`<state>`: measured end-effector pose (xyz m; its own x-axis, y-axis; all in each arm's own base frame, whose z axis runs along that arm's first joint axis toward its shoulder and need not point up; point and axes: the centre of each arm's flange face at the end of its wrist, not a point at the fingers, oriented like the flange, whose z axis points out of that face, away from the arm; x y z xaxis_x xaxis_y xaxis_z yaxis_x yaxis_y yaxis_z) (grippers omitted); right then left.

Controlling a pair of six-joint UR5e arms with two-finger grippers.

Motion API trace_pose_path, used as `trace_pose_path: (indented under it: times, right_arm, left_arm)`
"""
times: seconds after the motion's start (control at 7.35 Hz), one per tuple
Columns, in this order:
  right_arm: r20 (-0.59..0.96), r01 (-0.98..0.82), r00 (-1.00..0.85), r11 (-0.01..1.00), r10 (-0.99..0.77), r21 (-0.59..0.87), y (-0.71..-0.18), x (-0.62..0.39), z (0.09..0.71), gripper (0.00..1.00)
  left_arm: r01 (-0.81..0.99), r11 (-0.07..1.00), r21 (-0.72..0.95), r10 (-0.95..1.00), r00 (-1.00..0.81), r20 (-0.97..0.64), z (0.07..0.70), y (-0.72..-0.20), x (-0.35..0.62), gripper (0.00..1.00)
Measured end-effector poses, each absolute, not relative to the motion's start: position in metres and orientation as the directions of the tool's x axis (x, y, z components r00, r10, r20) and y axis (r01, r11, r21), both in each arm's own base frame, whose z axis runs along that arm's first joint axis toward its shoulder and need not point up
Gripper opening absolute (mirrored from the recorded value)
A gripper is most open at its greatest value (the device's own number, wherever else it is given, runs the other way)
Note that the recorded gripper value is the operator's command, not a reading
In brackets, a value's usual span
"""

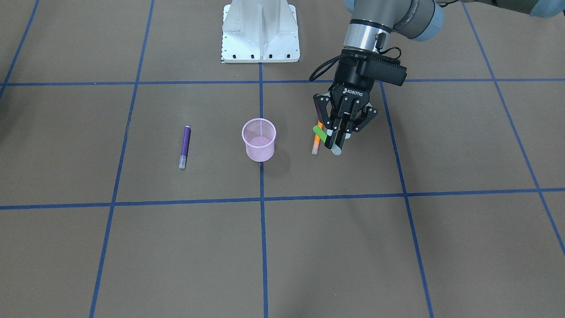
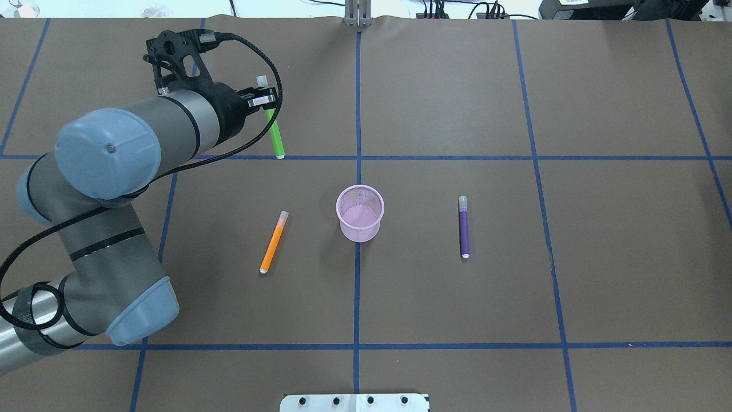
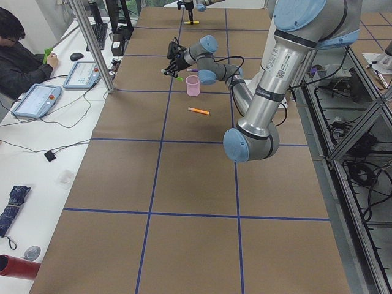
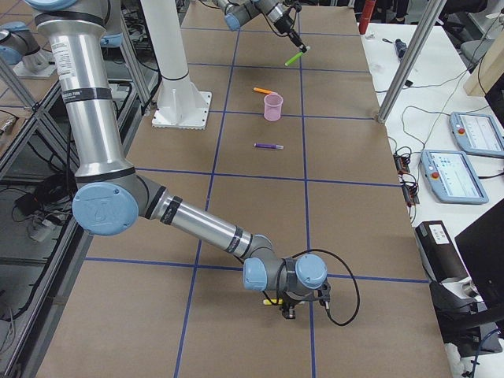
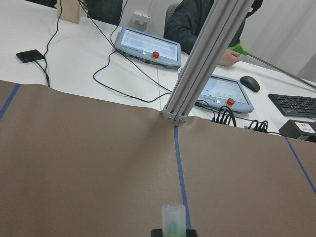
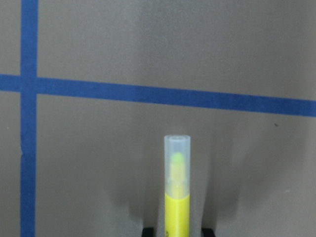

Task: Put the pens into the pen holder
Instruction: 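Hold the green marker up with left gripper while right grasps yellow highlighter, then carry the green marker over the pink cup with the left gripper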

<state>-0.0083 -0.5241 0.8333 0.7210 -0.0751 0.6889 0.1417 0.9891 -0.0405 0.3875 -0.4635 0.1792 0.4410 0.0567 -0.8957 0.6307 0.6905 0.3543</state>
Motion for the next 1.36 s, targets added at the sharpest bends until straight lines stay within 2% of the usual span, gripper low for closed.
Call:
trace_pose_path:
  times: [0.14, 0.27, 0.41, 0.54, 0.95, 1.36]
  right_arm:
    - [0.688, 0.142, 0.722, 0.989, -0.075, -0.04, -0.524, -0.008, 0.833, 0.41]
    - [0.686, 0.142, 0.723, 0.989, -0.075, -0.042, -0.524, -0.008, 0.834, 0.3]
    - [0.686, 0.142, 0.724, 0.989, -0.075, -0.043, -0.523, -0.008, 0.835, 0.06]
    - [0.685, 0.144, 0.724, 0.989, -0.076, -0.043, -0.523, -0.008, 0.835, 0.0]
    - [0.693, 0.138, 0.717, 0.99, -0.075, -0.036, -0.525, -0.007, 0.831, 0.0]
    - [0.76, 0.048, 0.649, 0.999, -0.036, 0.006, -0.547, 0.015, 0.785, 0.0]
  left_arm:
    - [0.63, 0.691, 0.354, 0.057, 0.441, -0.896, 0.179, -0.464, 0.387, 0.0]
    - [0.63, 0.691, 0.354, 0.058, 0.441, -0.896, 0.179, -0.463, 0.387, 0.0]
    - [0.631, 0.69, 0.355, 0.058, 0.44, -0.896, 0.179, -0.463, 0.387, 0.0]
    - [0.63, 0.69, 0.355, 0.059, 0.44, -0.896, 0.178, -0.463, 0.387, 0.0]
    - [0.63, 0.69, 0.357, 0.06, 0.441, -0.895, 0.178, -0.463, 0.387, 0.0]
    - [0.62, 0.698, 0.359, 0.077, 0.433, -0.898, 0.169, -0.454, 0.4, 0.0]
